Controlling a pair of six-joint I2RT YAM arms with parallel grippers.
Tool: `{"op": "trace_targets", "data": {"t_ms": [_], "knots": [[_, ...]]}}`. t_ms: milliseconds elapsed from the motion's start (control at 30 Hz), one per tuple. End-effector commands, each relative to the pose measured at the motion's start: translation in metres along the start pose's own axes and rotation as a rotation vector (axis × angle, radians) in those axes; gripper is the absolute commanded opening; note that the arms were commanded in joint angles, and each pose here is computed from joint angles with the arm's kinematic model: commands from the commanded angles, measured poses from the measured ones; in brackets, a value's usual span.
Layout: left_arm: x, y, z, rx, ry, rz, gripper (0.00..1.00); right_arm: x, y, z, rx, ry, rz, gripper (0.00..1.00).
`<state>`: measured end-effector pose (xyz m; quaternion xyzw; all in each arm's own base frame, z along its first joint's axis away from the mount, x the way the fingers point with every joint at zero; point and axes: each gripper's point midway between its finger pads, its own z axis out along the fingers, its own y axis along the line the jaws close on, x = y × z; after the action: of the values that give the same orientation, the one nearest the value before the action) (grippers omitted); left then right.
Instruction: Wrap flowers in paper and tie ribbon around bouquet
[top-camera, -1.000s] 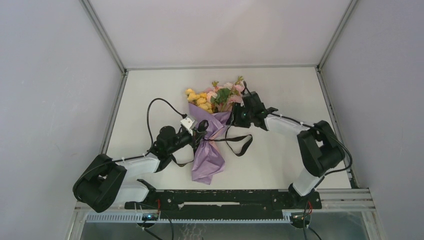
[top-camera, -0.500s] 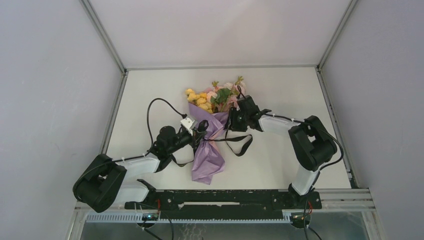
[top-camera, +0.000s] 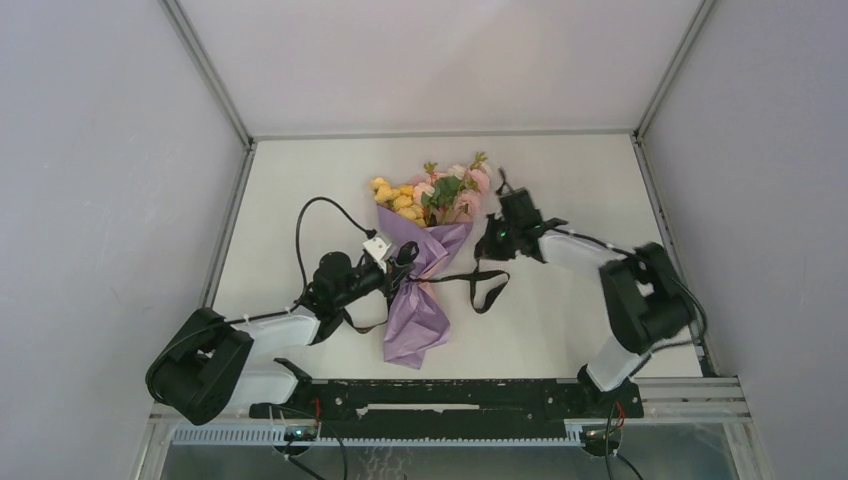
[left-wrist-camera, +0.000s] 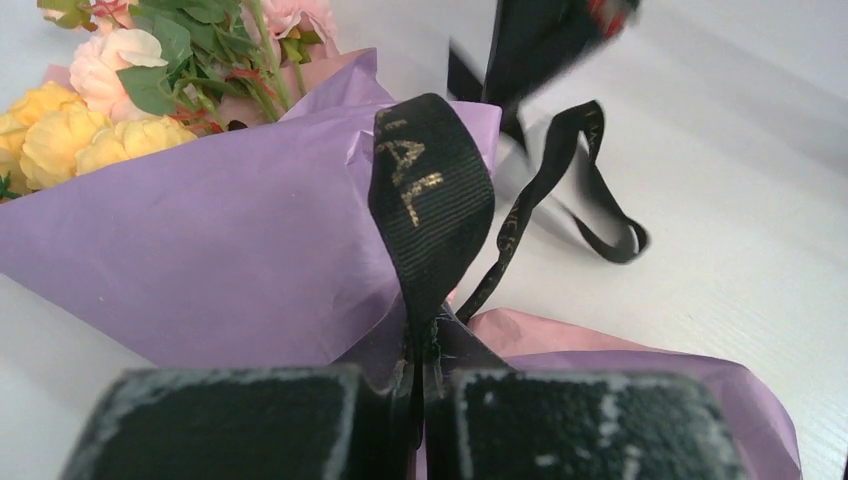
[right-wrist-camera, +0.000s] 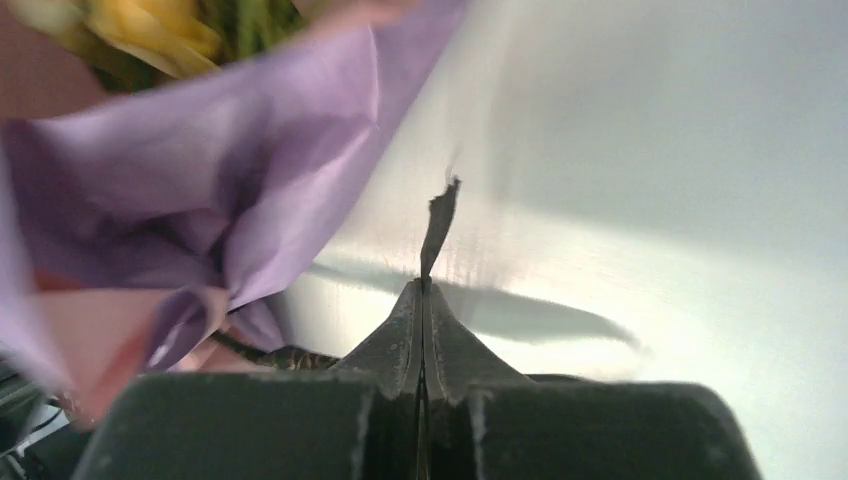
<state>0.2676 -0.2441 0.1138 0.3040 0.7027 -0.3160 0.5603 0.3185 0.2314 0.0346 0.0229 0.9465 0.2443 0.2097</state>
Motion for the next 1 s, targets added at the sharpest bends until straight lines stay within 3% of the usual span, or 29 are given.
{"op": "trace_targets", "data": {"t_ms": [0, 200, 433, 667, 900, 967], "knots": [[-0.013, -0.009, 0.0, 0.065, -0.054, 0.136, 0.0, -0.071, 0.041, -0.098, -0.151, -0.295, -0.192, 0.0], [-0.003, -0.025, -0.006, 0.197, -0.058, 0.361, 0.0, -0.096, 0.169, -0.225, -0.473, -0.562, -0.532, 0.0], [0.01, -0.037, -0.011, 0.298, -0.04, 0.491, 0.0, -0.087, 0.3, -0.282, -0.817, -0.664, -0.783, 0.0], [0.015, -0.041, -0.013, 0.325, -0.03, 0.551, 0.0, -0.089, 0.355, -0.226, -0.897, -0.522, -0.726, 0.0], [0.018, -0.04, -0.017, 0.327, -0.019, 0.58, 0.0, -0.091, 0.364, -0.152, -0.842, -0.365, -0.662, 0.0], [0.018, -0.04, -0.017, 0.32, -0.016, 0.572, 0.0, -0.083, 0.37, -0.142, -0.87, -0.323, -0.706, 0.08]]}}
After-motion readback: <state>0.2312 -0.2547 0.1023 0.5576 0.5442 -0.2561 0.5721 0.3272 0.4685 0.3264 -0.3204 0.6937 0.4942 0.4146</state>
